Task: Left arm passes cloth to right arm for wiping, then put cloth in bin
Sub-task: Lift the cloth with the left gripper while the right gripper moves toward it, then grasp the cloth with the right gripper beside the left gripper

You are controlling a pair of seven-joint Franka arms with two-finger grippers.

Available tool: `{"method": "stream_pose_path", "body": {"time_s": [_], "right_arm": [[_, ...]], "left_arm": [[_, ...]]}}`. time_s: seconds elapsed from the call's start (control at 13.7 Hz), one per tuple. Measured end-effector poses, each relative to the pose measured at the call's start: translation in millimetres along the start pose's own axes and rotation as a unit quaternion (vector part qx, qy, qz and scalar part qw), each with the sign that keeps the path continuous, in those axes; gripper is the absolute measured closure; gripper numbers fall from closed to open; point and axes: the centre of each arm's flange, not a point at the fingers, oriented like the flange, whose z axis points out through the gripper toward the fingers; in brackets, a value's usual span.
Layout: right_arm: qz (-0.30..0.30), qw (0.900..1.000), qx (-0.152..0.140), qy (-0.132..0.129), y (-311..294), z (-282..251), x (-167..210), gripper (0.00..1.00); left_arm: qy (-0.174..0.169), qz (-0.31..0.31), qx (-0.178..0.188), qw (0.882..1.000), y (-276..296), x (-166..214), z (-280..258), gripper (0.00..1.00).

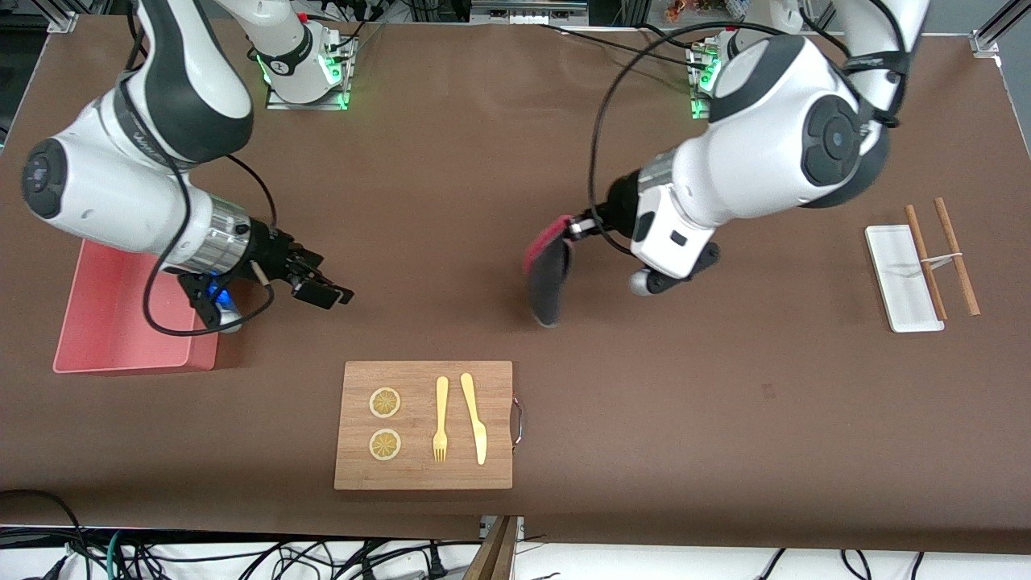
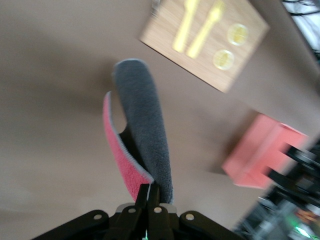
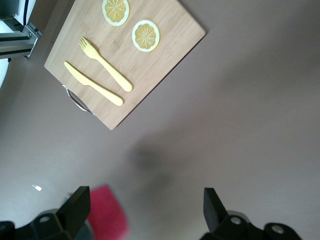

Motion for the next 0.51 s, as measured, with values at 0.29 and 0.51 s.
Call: {"method": "stream_pose_path", "body": {"time_s": [0.29, 0.51], "right_arm": [[0.031, 0.999, 0.010, -0.001, -12.1, 20.5, -10.9, 0.00], [0.062, 0.998, 0.018, -0.002, -18.7, 29.6, -17.8, 0.00]], "left_arm": [[-0.051, -0.021, -0.117, 0.992, 42.4, -40.1, 43.9, 0.98], [-0.062, -0.034, -0.171, 0.983, 60.6, -63.6, 78.2, 0.98]]}}
